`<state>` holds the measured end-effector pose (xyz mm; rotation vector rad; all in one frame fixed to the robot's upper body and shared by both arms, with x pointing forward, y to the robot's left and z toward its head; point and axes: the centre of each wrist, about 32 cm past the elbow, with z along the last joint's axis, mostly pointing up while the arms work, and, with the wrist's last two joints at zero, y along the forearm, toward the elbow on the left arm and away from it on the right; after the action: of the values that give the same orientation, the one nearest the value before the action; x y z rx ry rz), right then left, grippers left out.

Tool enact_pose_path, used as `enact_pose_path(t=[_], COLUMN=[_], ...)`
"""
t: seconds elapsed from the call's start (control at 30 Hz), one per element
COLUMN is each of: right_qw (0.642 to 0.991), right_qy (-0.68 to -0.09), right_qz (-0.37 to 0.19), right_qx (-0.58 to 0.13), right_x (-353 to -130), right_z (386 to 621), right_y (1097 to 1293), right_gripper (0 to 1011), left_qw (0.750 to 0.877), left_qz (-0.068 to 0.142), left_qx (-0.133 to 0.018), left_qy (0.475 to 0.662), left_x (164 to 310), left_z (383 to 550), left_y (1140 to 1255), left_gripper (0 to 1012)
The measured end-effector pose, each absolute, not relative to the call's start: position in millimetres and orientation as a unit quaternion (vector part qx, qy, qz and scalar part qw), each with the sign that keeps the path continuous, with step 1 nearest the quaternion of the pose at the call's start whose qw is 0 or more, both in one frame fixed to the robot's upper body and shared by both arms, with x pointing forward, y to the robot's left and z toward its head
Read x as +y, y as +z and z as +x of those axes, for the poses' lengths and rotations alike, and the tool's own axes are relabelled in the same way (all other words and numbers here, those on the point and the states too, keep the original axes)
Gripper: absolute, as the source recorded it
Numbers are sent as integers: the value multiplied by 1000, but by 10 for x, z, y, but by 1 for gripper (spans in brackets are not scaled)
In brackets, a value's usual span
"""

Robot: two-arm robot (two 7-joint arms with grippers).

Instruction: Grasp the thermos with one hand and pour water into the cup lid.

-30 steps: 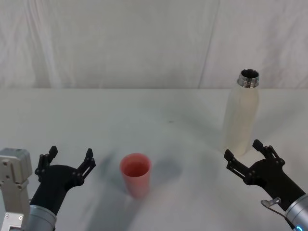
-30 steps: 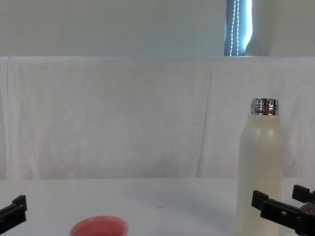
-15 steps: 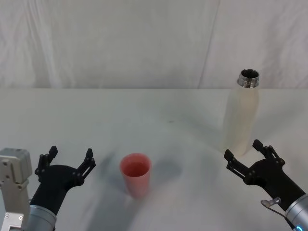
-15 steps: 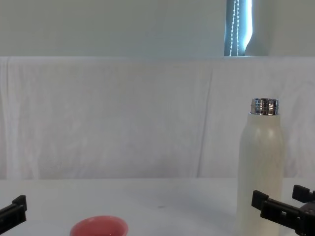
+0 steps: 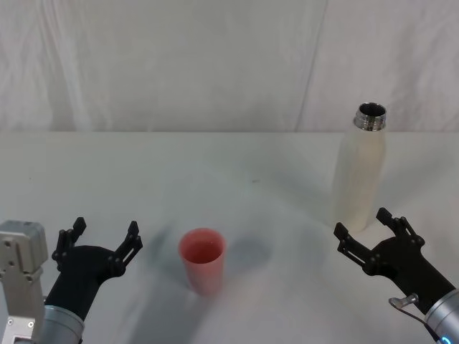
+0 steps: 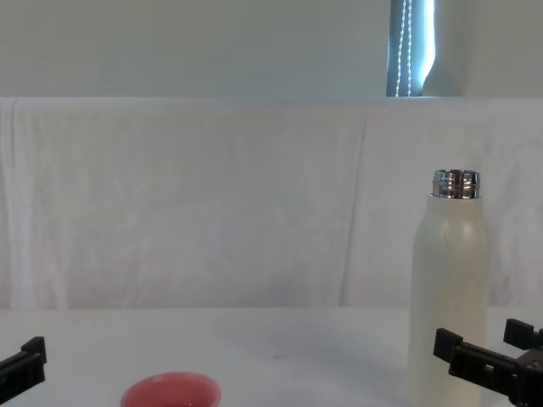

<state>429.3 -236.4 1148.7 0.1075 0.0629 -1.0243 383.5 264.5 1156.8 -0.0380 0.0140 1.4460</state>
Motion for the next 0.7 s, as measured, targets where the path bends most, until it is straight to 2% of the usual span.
enact_pose_path(t=[0.7], right_qw=[870], right_qy=[-490], right_qz=[51], right_qx=[30], right_x=[-2364], right_z=[4293], right_y=[11487], right_gripper=[1001], left_qw=[750], left_qz=[-17], left_qx=[6], left_qy=[662], left_x=[2645], left_z=[3835], left_y=[11568], left_gripper=[1001])
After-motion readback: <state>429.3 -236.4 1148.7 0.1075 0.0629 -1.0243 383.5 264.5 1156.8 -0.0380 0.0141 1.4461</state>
